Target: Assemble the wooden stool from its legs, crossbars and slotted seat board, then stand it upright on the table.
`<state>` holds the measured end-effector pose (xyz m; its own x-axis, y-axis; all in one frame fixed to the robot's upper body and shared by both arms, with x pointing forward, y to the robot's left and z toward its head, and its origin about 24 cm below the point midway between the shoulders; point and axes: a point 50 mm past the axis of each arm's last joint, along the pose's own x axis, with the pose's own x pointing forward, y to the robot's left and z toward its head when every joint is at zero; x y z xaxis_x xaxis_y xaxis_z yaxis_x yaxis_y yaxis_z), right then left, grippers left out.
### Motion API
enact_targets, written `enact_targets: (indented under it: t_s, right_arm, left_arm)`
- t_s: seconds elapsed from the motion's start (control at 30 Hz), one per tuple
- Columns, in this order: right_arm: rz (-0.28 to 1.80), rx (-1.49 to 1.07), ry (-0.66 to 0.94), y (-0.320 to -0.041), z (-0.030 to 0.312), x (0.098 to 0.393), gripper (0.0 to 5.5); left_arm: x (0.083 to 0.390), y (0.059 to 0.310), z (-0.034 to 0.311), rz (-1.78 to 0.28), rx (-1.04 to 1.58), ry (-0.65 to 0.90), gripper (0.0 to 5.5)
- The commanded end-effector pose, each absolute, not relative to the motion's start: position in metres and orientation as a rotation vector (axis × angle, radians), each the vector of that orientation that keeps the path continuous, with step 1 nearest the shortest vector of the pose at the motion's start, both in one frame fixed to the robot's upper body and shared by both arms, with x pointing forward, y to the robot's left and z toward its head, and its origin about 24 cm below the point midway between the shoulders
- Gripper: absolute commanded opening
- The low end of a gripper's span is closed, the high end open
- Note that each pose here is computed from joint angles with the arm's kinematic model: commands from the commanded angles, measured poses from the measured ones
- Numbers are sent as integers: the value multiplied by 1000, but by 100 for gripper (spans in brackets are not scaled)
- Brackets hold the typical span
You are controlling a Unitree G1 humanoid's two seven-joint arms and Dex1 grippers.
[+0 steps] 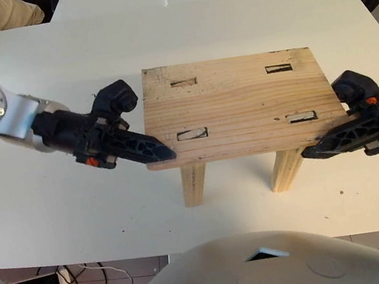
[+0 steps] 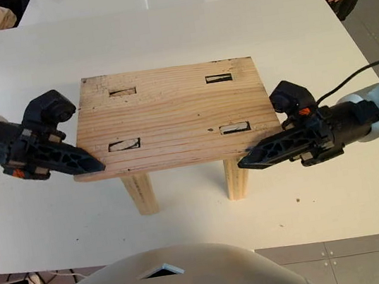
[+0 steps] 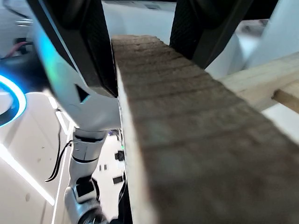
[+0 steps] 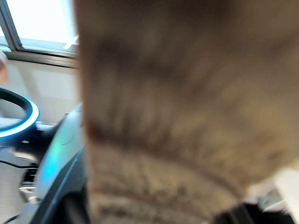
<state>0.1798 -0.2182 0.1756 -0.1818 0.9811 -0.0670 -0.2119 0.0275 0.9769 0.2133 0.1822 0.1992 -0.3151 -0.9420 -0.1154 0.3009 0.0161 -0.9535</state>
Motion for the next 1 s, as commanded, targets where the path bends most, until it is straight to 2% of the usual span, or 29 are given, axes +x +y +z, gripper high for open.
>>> enact_targets:
  t_s: [0.03, 0.13, 0.4, 0.47, 0.6, 0.67, 0.7, 0.77, 0.83, 1.0]
  right_arm:
    - [1228, 731, 1236, -219, 159, 173, 172]
    - [1117, 674, 1192, -228, 155, 169, 172]
    - [1038, 616, 1051, -240, 163, 172, 172]
    - [1023, 606, 1030, -243, 164, 174, 172]
    - [1012, 595, 1044, -243, 164, 175, 172]
    - [1031, 603, 1028, -242, 166, 174, 172]
    - [1034, 607, 1014, -242, 167, 173, 172]
    - [1022, 614, 986, -243, 166, 170, 172]
    - [977, 600, 959, -243, 161, 167, 172]
    - [855, 641, 868, -239, 145, 165, 172]
  left_arm:
    - [209, 184, 189, -1422, -549, 1055, 177]
    - [206, 191, 181, -1360, -532, 1016, 177]
    - [214, 207, 174, -1241, -435, 879, 177]
    - [215, 210, 172, -1215, -429, 897, 177]
    - [226, 221, 169, -1153, -523, 934, 229]
    - [240, 227, 172, -1104, -575, 894, 256]
    - [246, 227, 174, -1094, -598, 870, 287]
    - [252, 221, 182, -1129, -617, 824, 320]
    - [249, 215, 184, -1164, -592, 807, 356]
    - [237, 220, 170, -1134, -506, 808, 444]
